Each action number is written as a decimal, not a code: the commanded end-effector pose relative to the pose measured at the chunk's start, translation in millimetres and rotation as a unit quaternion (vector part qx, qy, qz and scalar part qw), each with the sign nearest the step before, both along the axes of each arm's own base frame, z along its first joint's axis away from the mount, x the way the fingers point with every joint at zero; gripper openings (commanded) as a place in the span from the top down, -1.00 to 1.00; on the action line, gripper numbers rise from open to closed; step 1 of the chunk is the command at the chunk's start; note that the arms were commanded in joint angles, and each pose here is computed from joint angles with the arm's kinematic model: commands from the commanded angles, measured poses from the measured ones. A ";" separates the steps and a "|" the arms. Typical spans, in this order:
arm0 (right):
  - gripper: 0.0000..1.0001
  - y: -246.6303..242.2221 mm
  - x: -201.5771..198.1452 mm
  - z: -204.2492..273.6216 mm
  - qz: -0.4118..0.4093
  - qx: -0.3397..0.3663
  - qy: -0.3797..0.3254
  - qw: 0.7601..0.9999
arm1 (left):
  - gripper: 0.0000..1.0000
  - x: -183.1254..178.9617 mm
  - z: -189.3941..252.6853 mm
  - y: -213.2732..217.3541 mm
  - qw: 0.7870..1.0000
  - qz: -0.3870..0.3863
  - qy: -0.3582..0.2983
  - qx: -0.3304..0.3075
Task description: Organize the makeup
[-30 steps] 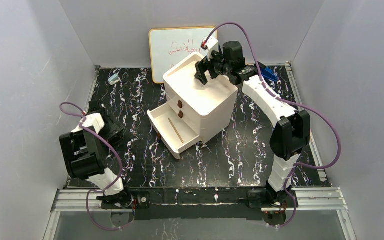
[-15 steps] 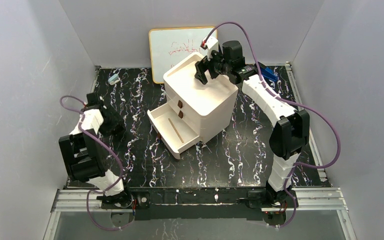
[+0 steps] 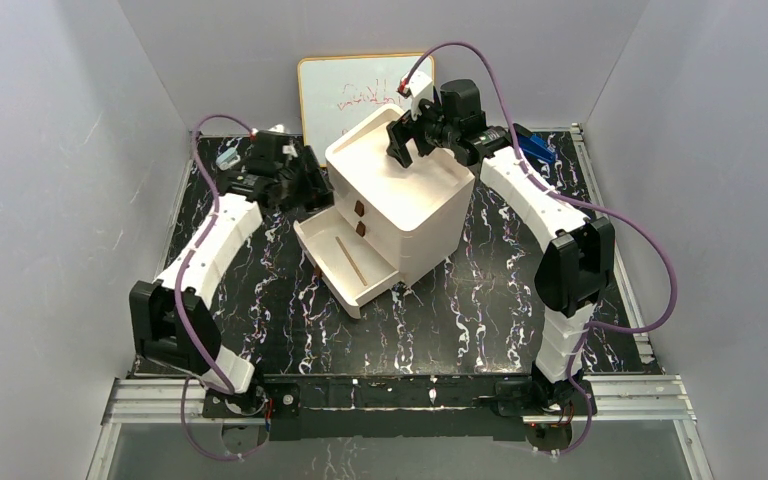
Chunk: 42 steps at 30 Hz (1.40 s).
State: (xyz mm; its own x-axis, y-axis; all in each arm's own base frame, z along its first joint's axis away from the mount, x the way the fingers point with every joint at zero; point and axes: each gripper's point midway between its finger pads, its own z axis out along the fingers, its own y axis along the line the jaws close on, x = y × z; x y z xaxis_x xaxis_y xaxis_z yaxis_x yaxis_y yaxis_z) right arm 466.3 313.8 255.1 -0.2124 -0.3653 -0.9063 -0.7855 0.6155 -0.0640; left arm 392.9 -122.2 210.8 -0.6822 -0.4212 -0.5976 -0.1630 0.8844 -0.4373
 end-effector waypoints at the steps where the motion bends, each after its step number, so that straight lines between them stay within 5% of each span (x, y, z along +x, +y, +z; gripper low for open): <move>1: -1.00 1.2 -97.5 -155.7 0.044 -0.104 0.279 0.954 | 1.00 -13.1 -7.2 -32.5 1.000 0.000 0.018 -0.004; 13: -1.00 -0.6 -101.1 -161.4 0.044 -0.103 0.283 0.952 | 1.00 -79.4 -81.7 -61.3 0.996 0.021 0.084 0.024; 24: -1.00 -2.6 -104.4 -162.6 0.043 -0.103 0.284 0.952 | 1.00 -95.4 -133.9 -51.0 0.989 0.069 0.125 0.038; 35: -1.00 -2.7 -106.1 -164.4 0.043 -0.102 0.287 0.952 | -0.02 -83.2 -116.5 -62.3 0.993 0.051 0.100 0.020; 42: -1.00 -2.1 -107.3 -166.2 0.045 -0.101 0.289 0.951 | -0.33 -73.2 -89.5 -65.8 0.997 0.042 0.068 0.015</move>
State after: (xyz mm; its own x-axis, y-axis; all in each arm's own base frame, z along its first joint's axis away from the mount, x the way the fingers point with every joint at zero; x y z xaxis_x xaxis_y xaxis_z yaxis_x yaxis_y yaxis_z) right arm 466.6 314.5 255.7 -0.1799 -0.3543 -0.9177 -0.7797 0.6202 -0.0866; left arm 308.9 -190.9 88.9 -0.7606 -0.4660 -0.4520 -0.3200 0.8749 -0.3636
